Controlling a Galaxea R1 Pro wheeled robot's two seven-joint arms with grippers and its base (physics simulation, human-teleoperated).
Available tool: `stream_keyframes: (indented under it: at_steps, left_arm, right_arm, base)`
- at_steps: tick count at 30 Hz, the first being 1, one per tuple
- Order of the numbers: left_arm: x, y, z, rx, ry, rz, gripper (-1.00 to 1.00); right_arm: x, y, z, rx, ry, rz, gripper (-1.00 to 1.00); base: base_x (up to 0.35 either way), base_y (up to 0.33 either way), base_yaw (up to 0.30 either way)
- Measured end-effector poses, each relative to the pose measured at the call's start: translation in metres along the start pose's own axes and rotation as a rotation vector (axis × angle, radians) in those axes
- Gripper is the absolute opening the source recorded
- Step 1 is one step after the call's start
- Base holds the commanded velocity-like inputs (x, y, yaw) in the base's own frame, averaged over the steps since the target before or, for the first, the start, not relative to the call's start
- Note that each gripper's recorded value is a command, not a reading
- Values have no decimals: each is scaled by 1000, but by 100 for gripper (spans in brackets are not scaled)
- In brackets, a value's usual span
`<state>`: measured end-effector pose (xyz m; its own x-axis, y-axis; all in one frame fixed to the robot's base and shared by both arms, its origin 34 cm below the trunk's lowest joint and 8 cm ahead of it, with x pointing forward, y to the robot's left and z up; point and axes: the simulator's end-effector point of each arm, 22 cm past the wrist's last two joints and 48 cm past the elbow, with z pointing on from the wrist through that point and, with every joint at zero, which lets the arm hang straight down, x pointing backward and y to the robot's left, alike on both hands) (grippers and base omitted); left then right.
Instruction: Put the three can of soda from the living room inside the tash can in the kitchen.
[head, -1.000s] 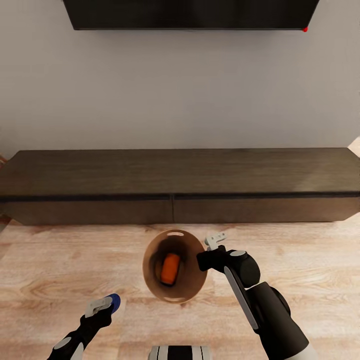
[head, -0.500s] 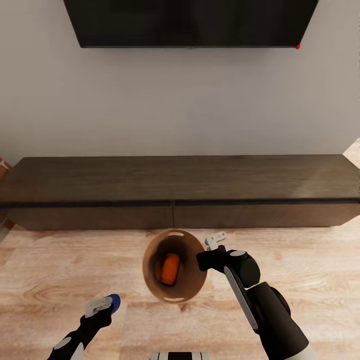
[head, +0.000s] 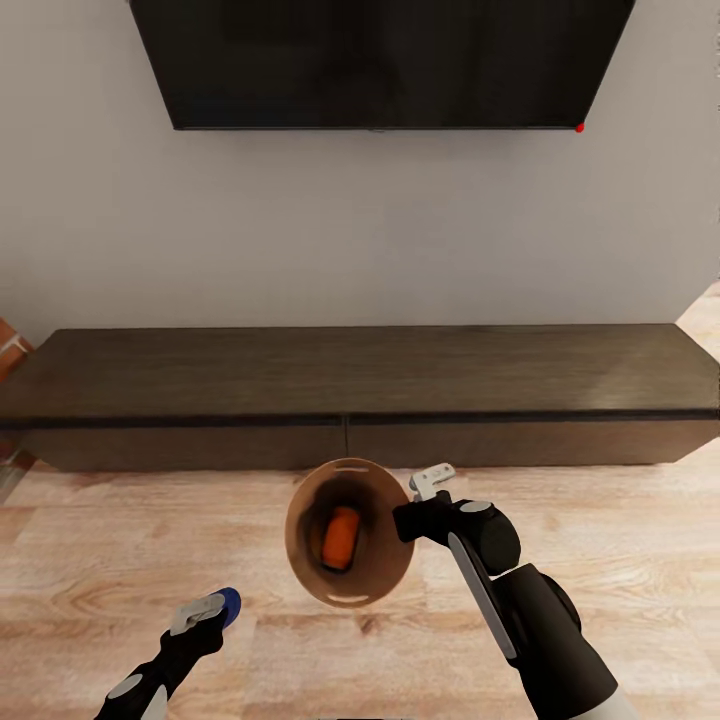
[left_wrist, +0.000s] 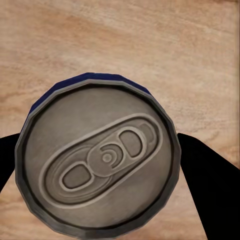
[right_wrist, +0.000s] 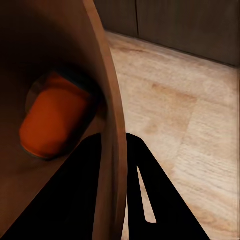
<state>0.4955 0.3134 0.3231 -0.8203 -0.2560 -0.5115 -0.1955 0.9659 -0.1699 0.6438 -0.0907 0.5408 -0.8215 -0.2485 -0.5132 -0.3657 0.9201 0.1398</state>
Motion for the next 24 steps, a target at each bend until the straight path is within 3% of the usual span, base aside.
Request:
stream_keyframes:
  at_steps: [24]
  left_arm:
    - [-49, -15, -42, 11, -35, 1, -100]
  right_arm:
    - [-45, 5, -52, 8, -35, -11, -100]
  base:
    - [0, 0, 0]
